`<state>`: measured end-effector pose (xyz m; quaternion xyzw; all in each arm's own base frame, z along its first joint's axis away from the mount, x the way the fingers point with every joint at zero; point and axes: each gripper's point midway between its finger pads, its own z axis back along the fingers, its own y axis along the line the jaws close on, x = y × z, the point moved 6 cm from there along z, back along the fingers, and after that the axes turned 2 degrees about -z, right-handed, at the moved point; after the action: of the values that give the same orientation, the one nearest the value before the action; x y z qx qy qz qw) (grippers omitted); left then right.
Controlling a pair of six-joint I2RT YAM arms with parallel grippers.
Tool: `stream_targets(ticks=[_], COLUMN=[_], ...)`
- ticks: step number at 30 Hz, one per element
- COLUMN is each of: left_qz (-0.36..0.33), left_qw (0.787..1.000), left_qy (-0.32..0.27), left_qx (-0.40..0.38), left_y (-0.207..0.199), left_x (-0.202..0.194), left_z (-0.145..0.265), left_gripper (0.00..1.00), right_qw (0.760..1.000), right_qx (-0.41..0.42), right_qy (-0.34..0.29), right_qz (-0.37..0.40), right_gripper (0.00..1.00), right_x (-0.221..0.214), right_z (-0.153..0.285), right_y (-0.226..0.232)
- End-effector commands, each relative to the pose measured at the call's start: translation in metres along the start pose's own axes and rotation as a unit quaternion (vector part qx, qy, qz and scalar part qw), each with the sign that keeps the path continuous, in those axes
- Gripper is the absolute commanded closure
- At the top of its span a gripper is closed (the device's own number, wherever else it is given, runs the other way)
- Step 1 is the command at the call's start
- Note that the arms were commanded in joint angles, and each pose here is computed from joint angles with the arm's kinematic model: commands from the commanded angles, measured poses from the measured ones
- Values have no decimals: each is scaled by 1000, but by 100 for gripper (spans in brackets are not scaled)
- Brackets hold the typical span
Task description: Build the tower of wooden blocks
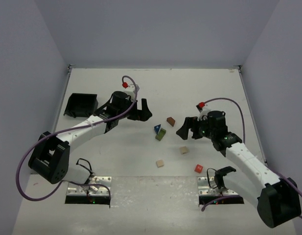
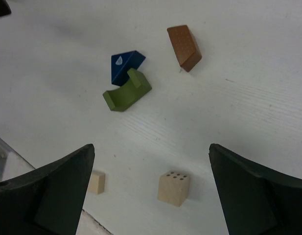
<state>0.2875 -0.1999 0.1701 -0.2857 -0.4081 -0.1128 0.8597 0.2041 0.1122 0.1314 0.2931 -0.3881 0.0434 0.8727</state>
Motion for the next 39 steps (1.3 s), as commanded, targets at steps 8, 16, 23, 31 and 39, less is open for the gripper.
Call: stream_targets(ticks=[8, 16, 23, 31, 39], left_qz=[-16, 4, 6, 8, 4], left_qw=[997, 990, 990, 991, 992], left_qy=[-62, -100, -99, -97, -94], left_qx=[50, 102, 99, 97, 81], left_y=[8, 17, 16, 16, 11], left_x=[24, 26, 25, 24, 26], left_z=[3, 22, 23, 21, 22], left_gripper=[0, 0, 0, 0, 0], right_qw=[986, 969, 968, 968, 966], right_qx=[15, -23, -24, 17, 48], right_qy=[53, 67, 92, 121, 121], right_qz=[156, 235, 234, 220, 224], right_gripper=[1, 7, 37, 47, 70], right_x=[6, 11, 6, -15, -23], right_z=[-45, -102, -128, -136, -141], right_y=[35, 42, 41, 42, 43])
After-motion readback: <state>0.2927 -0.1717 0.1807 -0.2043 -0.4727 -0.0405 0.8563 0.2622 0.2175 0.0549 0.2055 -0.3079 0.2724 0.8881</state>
